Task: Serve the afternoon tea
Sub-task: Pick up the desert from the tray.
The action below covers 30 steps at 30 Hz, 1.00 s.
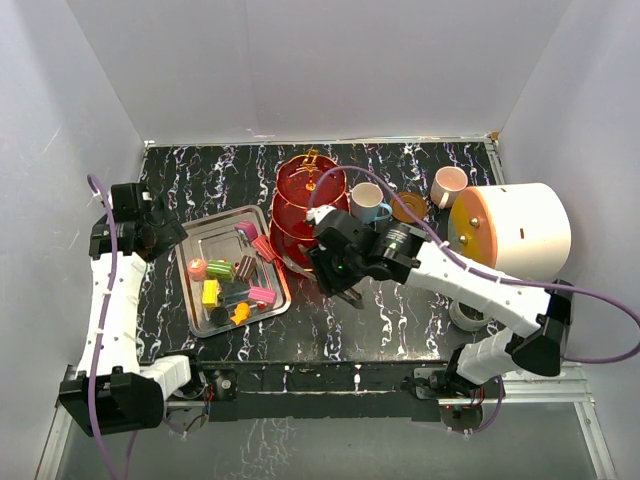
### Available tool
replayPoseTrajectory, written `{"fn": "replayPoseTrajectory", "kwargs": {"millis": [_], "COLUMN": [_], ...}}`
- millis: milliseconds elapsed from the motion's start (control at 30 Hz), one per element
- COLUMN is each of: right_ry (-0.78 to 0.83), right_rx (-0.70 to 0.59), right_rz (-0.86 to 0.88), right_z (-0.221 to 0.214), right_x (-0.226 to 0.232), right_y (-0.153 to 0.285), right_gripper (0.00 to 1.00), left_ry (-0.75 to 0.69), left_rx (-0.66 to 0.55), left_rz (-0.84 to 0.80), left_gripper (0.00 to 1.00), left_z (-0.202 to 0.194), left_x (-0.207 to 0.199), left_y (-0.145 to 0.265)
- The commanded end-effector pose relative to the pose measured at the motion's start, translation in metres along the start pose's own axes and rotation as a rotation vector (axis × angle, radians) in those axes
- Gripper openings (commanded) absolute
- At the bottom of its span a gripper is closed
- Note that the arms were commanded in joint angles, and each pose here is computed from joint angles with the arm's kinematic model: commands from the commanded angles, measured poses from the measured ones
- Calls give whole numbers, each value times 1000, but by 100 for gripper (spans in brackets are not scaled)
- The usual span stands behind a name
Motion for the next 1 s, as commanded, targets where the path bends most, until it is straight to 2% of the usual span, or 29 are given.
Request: {"fn": "replayPoseTrajectory", "kwargs": {"millis": [0, 167, 400, 767, 967], "right_ry": [78, 143, 211, 239, 271], "right_rx": [-119, -168, -163, -135, -128], "right_rz": [26, 66, 76, 165, 209], "right_z": [33, 58, 83, 105, 117], "right_x": [29, 60, 85, 120, 136], "right_y": [1, -13, -49, -102, -128], "right_gripper": [42, 42, 42, 42, 43], "left_ry": [88, 150, 215, 244, 229], "left_rx": [-18, -110, -183, -220, -228], "left_rz": [26, 68, 52, 159, 196], "left_gripper": [99, 99, 99, 99, 99], "left_z": [-8, -15, -23, -17, -30], "left_x": [11, 27, 36, 46, 55], "left_y": [22, 35, 51, 56, 51]}}
Point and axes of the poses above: each gripper's point midway between its finger pads, its own y axis back along the fingers, its own x axis along the line the jaws close on, z = x × y, the point moved 7 cm from there along y, back along the fingers, and after that the axes turned 1 degree about y, right-handed, at the moved point
